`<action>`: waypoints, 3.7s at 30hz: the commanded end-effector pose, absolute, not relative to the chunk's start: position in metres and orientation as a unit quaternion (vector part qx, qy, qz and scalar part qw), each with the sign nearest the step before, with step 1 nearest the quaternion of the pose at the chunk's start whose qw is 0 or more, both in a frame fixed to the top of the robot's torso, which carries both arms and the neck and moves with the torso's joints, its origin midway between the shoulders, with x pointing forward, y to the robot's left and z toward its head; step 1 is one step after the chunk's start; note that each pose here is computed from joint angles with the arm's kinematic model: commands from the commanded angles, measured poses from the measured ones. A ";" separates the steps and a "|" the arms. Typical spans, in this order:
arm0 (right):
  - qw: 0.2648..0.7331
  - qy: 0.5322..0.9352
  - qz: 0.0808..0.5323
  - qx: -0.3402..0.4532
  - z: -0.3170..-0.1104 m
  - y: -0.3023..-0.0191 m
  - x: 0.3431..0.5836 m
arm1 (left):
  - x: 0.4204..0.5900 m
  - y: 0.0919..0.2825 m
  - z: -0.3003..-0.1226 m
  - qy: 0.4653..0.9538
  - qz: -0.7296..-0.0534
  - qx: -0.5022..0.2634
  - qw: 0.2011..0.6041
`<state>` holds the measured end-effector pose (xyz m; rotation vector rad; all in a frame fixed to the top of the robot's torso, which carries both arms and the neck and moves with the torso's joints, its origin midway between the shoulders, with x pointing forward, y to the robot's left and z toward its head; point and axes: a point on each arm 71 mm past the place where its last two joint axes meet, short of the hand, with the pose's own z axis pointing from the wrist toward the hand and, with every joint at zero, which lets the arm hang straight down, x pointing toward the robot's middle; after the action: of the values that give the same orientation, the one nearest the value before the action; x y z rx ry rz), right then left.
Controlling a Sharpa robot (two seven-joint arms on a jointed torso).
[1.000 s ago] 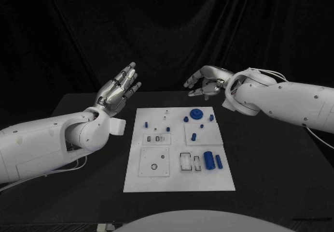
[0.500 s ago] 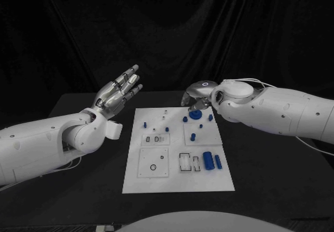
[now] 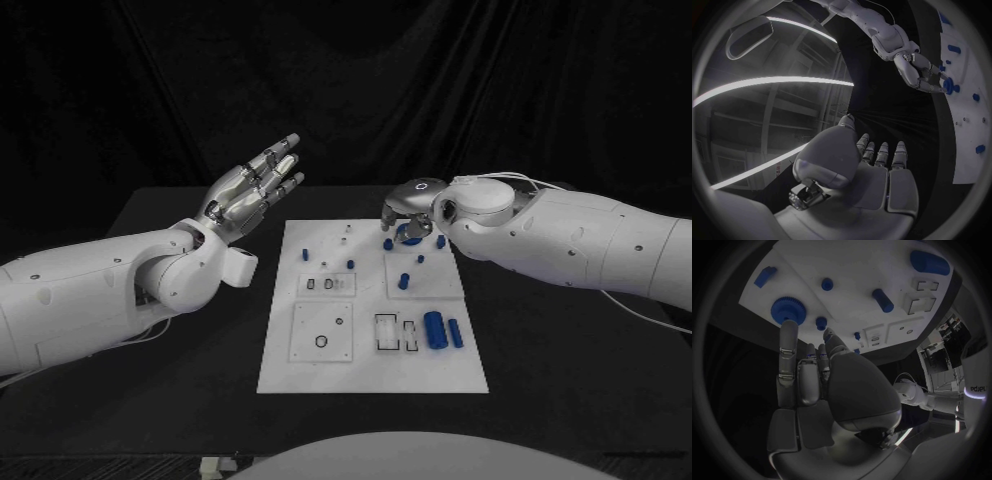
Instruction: Assemble the parts on the task board
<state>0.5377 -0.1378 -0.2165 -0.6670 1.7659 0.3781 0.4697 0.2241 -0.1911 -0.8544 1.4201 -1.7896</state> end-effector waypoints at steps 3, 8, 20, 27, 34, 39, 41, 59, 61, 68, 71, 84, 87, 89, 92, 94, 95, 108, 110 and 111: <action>0.569 0.755 0.148 -0.291 -0.224 -0.138 0.538 | 0.468 0.223 -0.192 0.546 -0.696 -0.319 0.339; 0.568 0.754 0.153 -0.291 -0.230 -0.135 0.539 | 0.468 0.224 -0.192 0.546 -0.696 -0.320 0.339; 0.564 0.753 0.163 -0.298 -0.242 -0.132 0.542 | 0.468 0.226 -0.193 0.545 -0.695 -0.321 0.342; 0.562 0.751 0.171 -0.302 -0.247 -0.129 0.543 | 0.468 0.225 -0.194 0.547 -0.696 -0.321 0.337; 0.564 0.746 0.181 -0.305 -0.252 -0.127 0.543 | 0.468 0.225 -0.195 0.548 -0.695 -0.322 0.335; 0.569 0.739 0.190 -0.308 -0.254 -0.126 0.543 | 0.467 0.225 -0.196 0.550 -0.695 -0.323 0.333; 0.571 0.736 0.192 -0.308 -0.254 -0.125 0.542 | 0.467 0.225 -0.197 0.550 -0.694 -0.323 0.332; 0.615 0.692 0.242 -0.291 -0.219 -0.120 0.541 | 0.464 0.232 -0.199 0.555 -0.685 -0.331 0.335; 0.617 0.686 0.248 -0.295 -0.212 -0.115 0.542 | 0.462 0.233 -0.199 0.556 -0.682 -0.333 0.339; 0.618 0.680 0.251 -0.304 -0.201 -0.102 0.547 | 0.459 0.236 -0.197 0.556 -0.675 -0.338 0.348; 0.620 0.679 0.248 -0.304 -0.200 -0.098 0.551 | 0.458 0.238 -0.196 0.557 -0.672 -0.339 0.351; 0.623 0.682 0.231 -0.304 -0.199 -0.086 0.565 | 0.457 0.239 -0.189 0.555 -0.671 -0.338 0.358; 0.623 0.684 0.228 -0.304 -0.200 -0.084 0.567 | 0.457 0.239 -0.189 0.555 -0.672 -0.337 0.358; 0.622 0.686 0.225 -0.303 -0.200 -0.083 0.569 | 0.457 0.239 -0.189 0.555 -0.672 -0.337 0.357; 0.621 0.688 0.221 -0.302 -0.201 -0.082 0.571 | 0.457 0.238 -0.188 0.554 -0.672 -0.337 0.357; 0.621 0.690 0.219 -0.302 -0.201 -0.083 0.572 | 0.457 0.239 -0.188 0.554 -0.672 -0.336 0.357; 0.620 0.691 0.217 -0.301 -0.201 -0.083 0.573 | 0.457 0.239 -0.188 0.554 -0.672 -0.336 0.357; 0.608 0.710 0.200 -0.293 -0.209 -0.087 0.575 | 0.458 0.239 -0.188 0.553 -0.674 -0.335 0.357; 0.606 0.713 0.199 -0.292 -0.212 -0.088 0.574 | 0.458 0.239 -0.188 0.554 -0.674 -0.334 0.357; 0.605 0.714 0.198 -0.291 -0.213 -0.089 0.574 | 0.458 0.239 -0.188 0.554 -0.674 -0.333 0.357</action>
<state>0.5736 -0.0861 -0.2094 -0.6869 1.6233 0.4847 0.4577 0.2407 -0.1914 -0.8796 1.4438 -1.7252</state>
